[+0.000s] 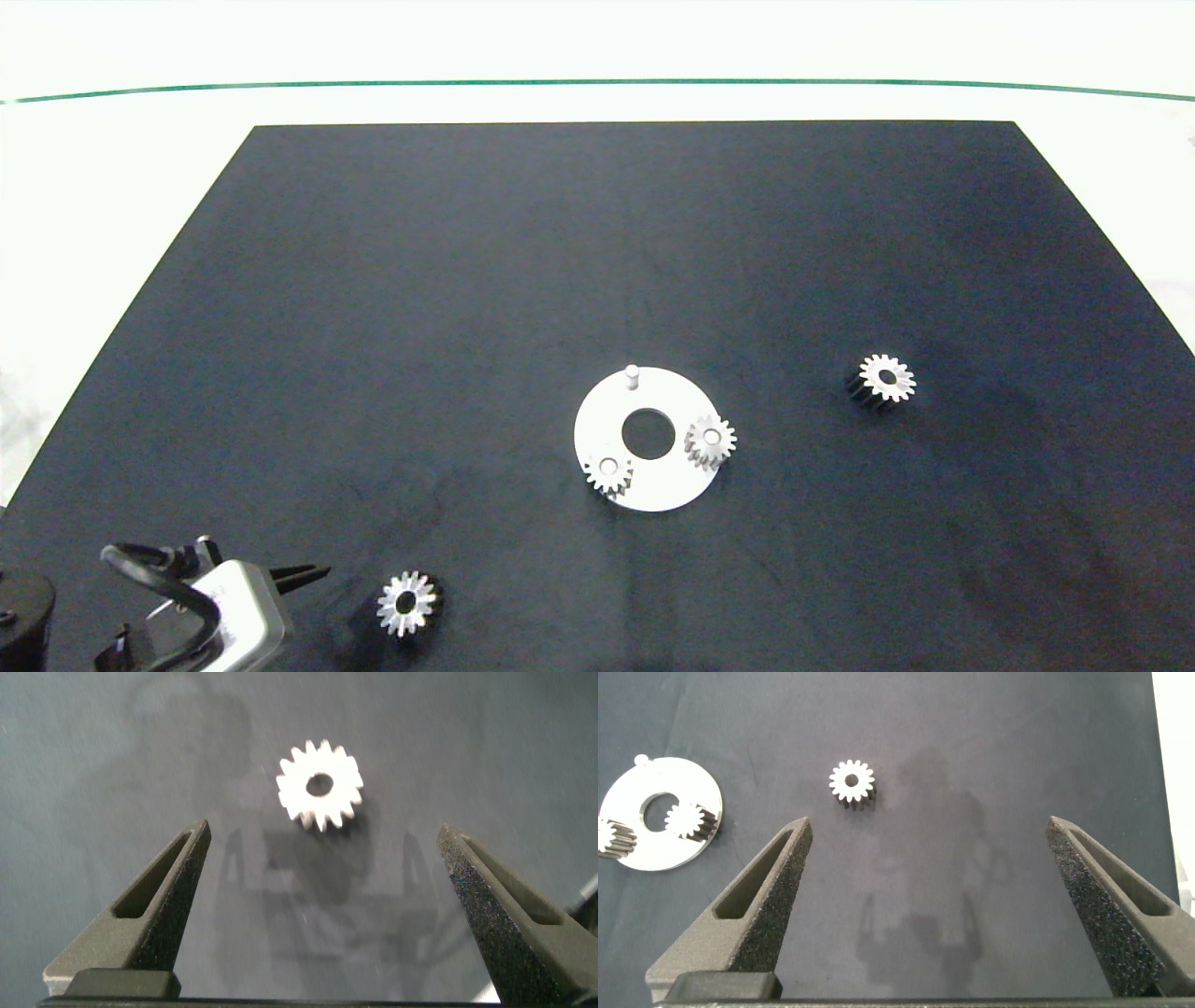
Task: Remove an incorrectly installed larger gear and replace it with the correct smaller gear
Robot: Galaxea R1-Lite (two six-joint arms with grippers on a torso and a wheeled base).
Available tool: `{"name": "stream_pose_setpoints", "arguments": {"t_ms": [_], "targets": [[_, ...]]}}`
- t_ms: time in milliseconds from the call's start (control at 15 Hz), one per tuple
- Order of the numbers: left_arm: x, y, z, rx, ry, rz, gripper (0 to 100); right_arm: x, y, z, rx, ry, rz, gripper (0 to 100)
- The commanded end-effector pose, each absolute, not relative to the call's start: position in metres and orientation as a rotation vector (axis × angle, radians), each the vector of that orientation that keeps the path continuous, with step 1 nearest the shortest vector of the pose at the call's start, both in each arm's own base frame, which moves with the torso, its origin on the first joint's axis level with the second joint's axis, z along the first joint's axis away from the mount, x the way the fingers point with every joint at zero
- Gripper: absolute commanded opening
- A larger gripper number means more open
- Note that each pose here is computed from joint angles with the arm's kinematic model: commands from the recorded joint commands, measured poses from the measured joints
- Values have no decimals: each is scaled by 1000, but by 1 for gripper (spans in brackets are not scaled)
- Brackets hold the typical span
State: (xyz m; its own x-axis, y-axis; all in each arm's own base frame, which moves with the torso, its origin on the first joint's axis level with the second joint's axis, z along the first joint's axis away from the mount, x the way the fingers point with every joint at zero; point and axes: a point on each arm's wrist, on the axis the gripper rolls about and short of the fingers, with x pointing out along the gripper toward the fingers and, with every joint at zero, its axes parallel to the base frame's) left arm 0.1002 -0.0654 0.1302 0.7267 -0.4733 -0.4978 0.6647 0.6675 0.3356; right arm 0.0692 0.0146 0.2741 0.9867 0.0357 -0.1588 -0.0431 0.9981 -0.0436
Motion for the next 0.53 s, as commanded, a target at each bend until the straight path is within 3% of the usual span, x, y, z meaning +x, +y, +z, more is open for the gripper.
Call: {"name": "stream_pose_setpoints", "arguments": {"t_ms": [67, 533], "targets": [[114, -75, 123, 538, 415, -666, 100, 69, 14, 274, -48, 158, 37, 100], [125, -82, 115, 546, 450, -673, 100, 69, 15, 274, -48, 160, 39, 100]]}}
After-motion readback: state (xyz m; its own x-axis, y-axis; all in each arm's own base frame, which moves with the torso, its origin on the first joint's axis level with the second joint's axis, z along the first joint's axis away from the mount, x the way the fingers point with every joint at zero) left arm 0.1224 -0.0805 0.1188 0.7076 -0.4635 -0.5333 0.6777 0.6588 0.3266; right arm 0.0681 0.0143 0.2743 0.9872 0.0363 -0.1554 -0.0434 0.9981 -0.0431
